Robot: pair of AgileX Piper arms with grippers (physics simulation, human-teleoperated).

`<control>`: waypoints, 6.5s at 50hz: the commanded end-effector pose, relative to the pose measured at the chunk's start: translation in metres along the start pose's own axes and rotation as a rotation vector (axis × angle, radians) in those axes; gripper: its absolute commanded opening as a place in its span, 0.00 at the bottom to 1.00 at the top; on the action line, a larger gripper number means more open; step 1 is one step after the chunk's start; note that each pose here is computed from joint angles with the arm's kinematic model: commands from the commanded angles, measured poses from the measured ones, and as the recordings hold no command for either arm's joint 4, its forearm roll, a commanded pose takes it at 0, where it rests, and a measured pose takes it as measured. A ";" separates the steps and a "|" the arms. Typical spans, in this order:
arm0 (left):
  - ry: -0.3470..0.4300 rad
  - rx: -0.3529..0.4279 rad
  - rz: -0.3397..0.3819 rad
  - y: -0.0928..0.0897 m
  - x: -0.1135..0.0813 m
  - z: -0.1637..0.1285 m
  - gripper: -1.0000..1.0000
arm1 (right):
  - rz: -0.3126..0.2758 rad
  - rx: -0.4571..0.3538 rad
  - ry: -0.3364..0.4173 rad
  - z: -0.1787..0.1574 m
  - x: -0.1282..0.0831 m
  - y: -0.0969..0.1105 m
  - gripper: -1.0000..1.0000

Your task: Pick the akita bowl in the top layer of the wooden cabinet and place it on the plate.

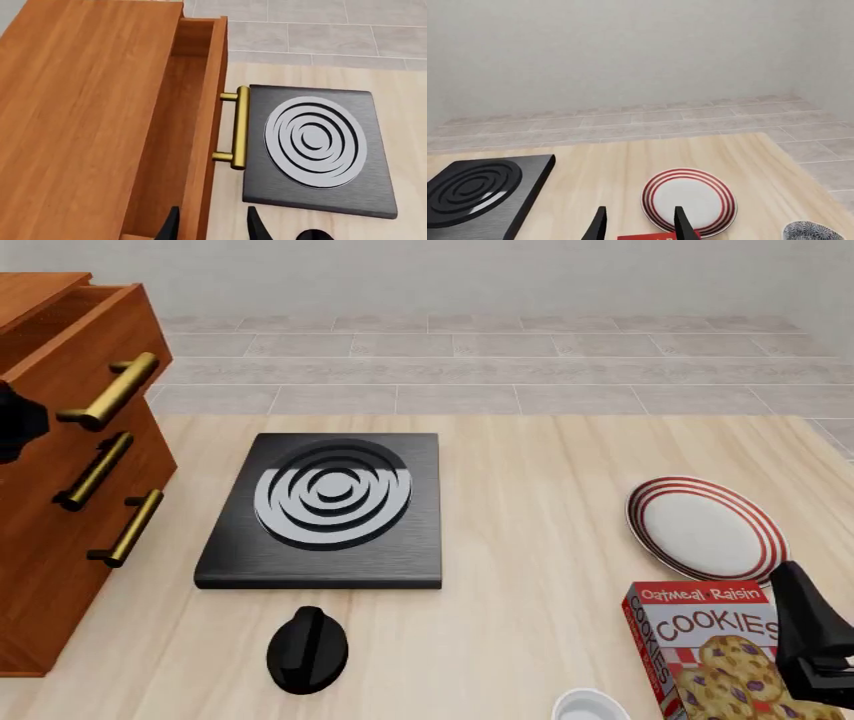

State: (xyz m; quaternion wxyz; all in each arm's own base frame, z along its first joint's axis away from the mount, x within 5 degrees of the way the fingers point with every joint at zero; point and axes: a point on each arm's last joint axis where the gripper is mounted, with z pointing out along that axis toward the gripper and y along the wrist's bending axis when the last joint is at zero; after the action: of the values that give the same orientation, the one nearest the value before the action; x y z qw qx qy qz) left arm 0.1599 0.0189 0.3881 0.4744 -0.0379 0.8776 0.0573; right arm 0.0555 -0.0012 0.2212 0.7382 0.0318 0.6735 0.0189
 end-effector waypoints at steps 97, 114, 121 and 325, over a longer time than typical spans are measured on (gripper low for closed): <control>0.408 0.284 -0.019 -0.091 0.058 0.084 1.00 | 0.036 0.011 -0.001 0.000 0.001 -0.001 1.00; 0.411 0.323 -0.002 -0.104 0.061 0.081 1.00 | 0.040 0.013 -0.003 0.000 0.001 -0.001 1.00; 0.405 0.342 0.001 -0.110 0.059 0.079 1.00 | 0.040 0.013 -0.004 0.000 0.001 -0.001 1.00; 0.324 0.118 0.125 -0.020 -0.115 0.111 1.00 | 0.025 -0.001 -0.009 -0.001 -0.002 0.000 1.00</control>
State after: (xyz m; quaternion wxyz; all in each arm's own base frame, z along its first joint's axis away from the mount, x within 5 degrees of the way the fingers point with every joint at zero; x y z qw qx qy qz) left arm 0.3123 0.0108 0.4356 0.3366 0.0387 0.9405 0.0255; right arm 0.0549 -0.0011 0.2231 0.7409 0.0396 0.6699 0.0282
